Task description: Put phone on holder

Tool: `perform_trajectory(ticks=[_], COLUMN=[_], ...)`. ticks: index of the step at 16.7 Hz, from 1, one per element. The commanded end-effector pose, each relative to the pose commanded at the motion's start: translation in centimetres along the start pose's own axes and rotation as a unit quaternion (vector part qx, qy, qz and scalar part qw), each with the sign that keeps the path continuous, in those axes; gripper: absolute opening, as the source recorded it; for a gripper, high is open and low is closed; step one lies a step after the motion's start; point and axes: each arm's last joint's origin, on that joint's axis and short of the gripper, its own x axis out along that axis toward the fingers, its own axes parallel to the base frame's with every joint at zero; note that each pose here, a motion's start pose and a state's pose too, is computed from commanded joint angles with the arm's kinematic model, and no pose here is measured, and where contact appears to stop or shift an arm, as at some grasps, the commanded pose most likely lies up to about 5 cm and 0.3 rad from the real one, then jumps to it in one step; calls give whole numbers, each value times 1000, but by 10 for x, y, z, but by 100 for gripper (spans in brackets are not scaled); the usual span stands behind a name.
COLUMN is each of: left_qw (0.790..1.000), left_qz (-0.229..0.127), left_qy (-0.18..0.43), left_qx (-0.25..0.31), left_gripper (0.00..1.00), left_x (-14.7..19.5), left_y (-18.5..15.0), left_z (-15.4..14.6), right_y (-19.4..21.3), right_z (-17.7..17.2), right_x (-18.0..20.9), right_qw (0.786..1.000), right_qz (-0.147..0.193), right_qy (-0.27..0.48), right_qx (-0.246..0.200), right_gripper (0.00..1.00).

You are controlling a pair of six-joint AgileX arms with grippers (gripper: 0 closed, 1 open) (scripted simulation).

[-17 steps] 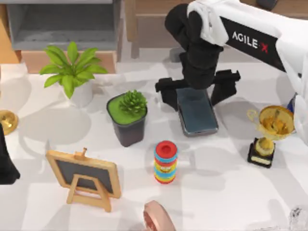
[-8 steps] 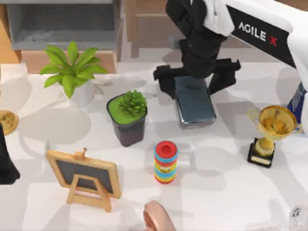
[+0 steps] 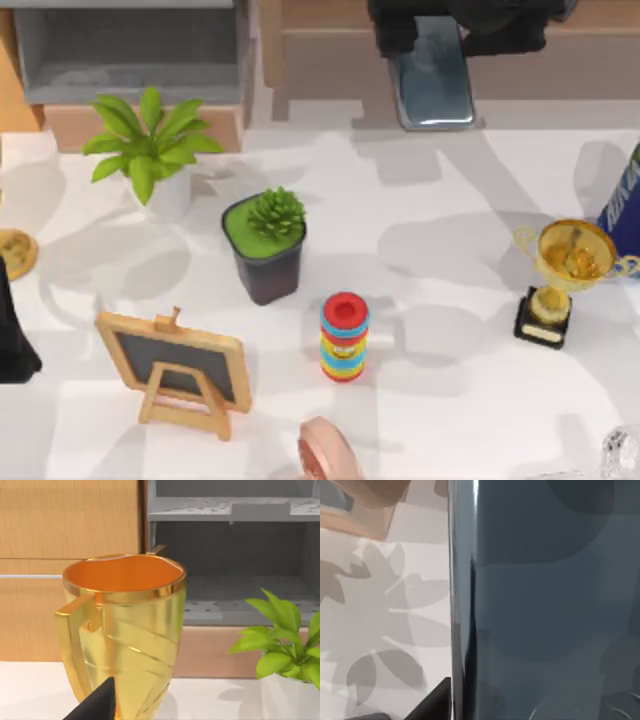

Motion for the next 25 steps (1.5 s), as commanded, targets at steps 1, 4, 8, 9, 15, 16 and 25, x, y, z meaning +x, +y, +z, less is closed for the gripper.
perform_trajectory(ticks=[1, 4, 8, 9, 15, 16, 25], left_qw=[1000, 1000, 1000, 1000, 1000, 1000, 1000], left_qz=[0, 0, 0, 0, 0, 0, 0], left_qy=[0, 0, 0, 0, 0, 0, 0], left_qx=[0, 0, 0, 0, 0, 0, 0], left_gripper=[100, 100, 100, 100, 100, 100, 100], left_x=[0, 0, 0, 0, 0, 0, 0], left_y=[0, 0, 0, 0, 0, 0, 0], left_z=[0, 0, 0, 0, 0, 0, 0], right_y=[-13, -66, -152, -174, -285, -298, -350], right_z=[5, 12, 0, -8, -85, -101, -225], right_x=[-15, -53, -94, -102, -136, -140, -149], right_qw=[1000, 994, 980, 976, 951, 948, 928], right_qz=[4, 0, -39, -52, -137, -149, -207], right_qy=[-28, -108, -195, -212, -272, -277, -303], right_qx=[1, 8, 22, 26, 48, 51, 65], right_gripper=[0, 0, 0, 0, 0, 0, 0])
